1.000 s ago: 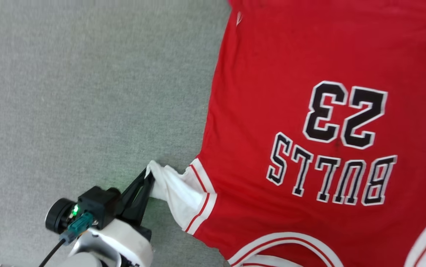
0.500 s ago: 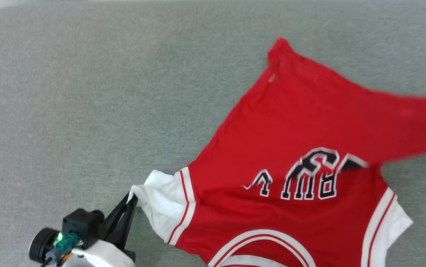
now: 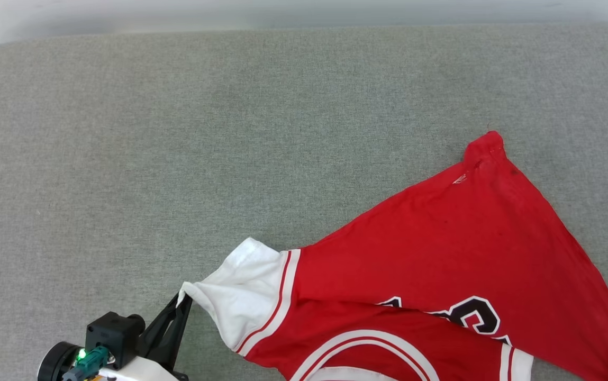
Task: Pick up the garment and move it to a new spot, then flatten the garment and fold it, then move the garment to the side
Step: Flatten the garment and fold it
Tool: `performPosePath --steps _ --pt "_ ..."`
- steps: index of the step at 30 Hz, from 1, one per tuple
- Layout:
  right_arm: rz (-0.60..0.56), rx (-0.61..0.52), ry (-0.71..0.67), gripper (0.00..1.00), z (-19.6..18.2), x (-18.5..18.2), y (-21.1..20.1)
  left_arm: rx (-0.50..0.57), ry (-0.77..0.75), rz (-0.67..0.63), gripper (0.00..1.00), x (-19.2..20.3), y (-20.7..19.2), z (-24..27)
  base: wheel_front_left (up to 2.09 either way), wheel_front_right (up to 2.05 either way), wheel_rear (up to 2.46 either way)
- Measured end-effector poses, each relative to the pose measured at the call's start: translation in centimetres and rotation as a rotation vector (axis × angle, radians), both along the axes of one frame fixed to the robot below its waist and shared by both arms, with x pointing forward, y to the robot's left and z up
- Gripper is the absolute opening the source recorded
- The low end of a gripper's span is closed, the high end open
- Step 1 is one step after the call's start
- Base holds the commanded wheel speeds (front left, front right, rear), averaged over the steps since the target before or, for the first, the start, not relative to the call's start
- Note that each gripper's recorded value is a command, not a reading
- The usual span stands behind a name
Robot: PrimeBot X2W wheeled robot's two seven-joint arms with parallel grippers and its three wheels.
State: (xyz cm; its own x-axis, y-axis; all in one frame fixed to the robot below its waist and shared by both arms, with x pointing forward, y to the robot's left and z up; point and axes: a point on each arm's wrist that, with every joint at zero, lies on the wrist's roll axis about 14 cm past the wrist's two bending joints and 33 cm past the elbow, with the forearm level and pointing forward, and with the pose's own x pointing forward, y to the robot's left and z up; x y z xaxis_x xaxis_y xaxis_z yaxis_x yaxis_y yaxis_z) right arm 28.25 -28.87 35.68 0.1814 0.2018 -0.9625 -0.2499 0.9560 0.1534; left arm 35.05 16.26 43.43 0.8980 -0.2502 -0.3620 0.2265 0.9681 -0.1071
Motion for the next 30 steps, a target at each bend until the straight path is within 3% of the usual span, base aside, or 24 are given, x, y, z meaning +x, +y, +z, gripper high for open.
performPosePath --steps 1,2,6,7,10,15,22,30 --pt "-0.01 0.005 -0.013 0.56 0.0 0.2 0.0 0.0 0.002 -0.002 0.0 -0.1 0.0 0.0 0.0 0.0 0.0" --pt "-0.019 0.01 -0.028 1.0 0.2 0.5 0.1 0.001 0.001 -0.001 0.0 -0.1 0.1 0.0 0.0 0.0 0.0" --pt "-0.02 0.019 -0.15 1.0 2.2 3.5 0.2 0.0 0.001 -0.001 0.0 -0.2 0.1 0.1 0.0 0.0 0.0" --pt "-0.017 0.025 -0.262 1.0 4.7 6.5 0.2 0.001 -0.001 0.0 0.0 -0.3 0.2 0.1 0.0 0.0 0.0" --pt "0.019 0.016 -0.415 1.0 8.5 10.7 0.4 0.002 -0.002 0.002 0.0 -0.4 0.2 0.2 0.0 0.0 0.0" --pt "0.13 -0.022 -0.565 1.0 13.7 15.8 2.0 0.002 0.001 0.002 0.0 0.0 0.3 0.0 0.0 0.0 0.0" --pt "0.276 -0.095 -0.502 1.0 14.3 19.9 5.1 0.0 0.002 -0.001 0.0 1.2 0.2 -0.6 0.0 0.0 0.0" --pt "0.35 -0.105 -0.357 1.0 8.9 23.9 10.0 0.002 0.015 -0.001 0.0 2.6 0.0 -1.9 0.0 0.0 0.0"
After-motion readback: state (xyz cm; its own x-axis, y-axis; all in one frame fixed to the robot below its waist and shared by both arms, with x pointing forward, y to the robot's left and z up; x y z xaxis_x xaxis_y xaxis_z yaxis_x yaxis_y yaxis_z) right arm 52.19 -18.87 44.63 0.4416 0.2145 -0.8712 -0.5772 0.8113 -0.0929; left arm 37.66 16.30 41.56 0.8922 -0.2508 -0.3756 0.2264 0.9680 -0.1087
